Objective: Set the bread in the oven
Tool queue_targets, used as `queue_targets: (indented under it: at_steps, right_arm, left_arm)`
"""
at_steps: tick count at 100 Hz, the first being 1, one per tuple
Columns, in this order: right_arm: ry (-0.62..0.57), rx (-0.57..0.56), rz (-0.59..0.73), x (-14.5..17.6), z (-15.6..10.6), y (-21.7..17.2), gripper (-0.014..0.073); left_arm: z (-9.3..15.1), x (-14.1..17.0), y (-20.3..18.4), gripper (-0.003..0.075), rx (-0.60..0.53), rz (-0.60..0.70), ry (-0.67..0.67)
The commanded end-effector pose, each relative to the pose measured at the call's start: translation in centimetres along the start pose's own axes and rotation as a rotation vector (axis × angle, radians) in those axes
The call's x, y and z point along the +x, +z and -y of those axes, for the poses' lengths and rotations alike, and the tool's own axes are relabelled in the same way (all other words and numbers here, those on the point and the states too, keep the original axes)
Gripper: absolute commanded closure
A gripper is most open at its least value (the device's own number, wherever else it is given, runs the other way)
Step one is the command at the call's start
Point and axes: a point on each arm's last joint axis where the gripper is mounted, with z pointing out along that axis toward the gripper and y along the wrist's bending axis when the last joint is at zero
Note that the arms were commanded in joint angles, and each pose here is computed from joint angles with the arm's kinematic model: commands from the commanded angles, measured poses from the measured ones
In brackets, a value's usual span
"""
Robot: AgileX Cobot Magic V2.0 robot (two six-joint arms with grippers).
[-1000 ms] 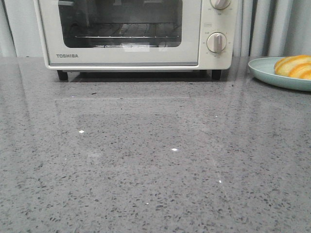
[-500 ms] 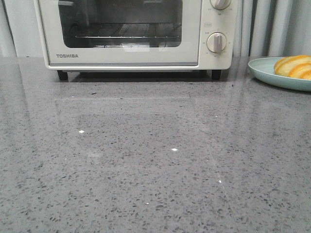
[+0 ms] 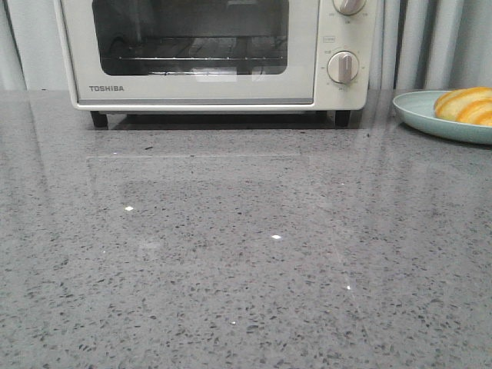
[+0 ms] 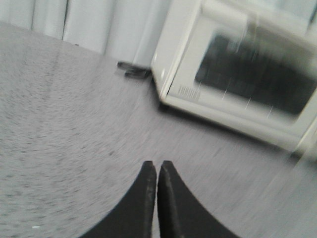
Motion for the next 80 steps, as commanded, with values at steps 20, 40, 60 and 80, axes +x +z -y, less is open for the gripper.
queue_targets:
  at_steps: [20,40,60,80]
  right_arm:
    - [0.411,0.028,0.205,-1.1,0.5,-0.3,0.0662]
    - [0.627,0.034,0.246,-3.8,1.2,-0.6,0.0662]
    - [0.380,-0.009,0.040,-8.5,1.0,0.2,0.0662]
    - [0.299,-0.008,-0.025,-11.4,1.4,2.4,0.0662]
  left_arm:
    - [-0.6,-1.0,-0.2,0.0741,-0.004,0.175,-0.407]
    - [1.8,-3.3,-0.4,0.0742,0.085,0.091,-0.138]
    - [5.3,-8.3,2.6,0.0741,0.134,-0.051,0.169]
    - [9.1,-11.7,9.3,0.0741,0.197,-0.191,0.255]
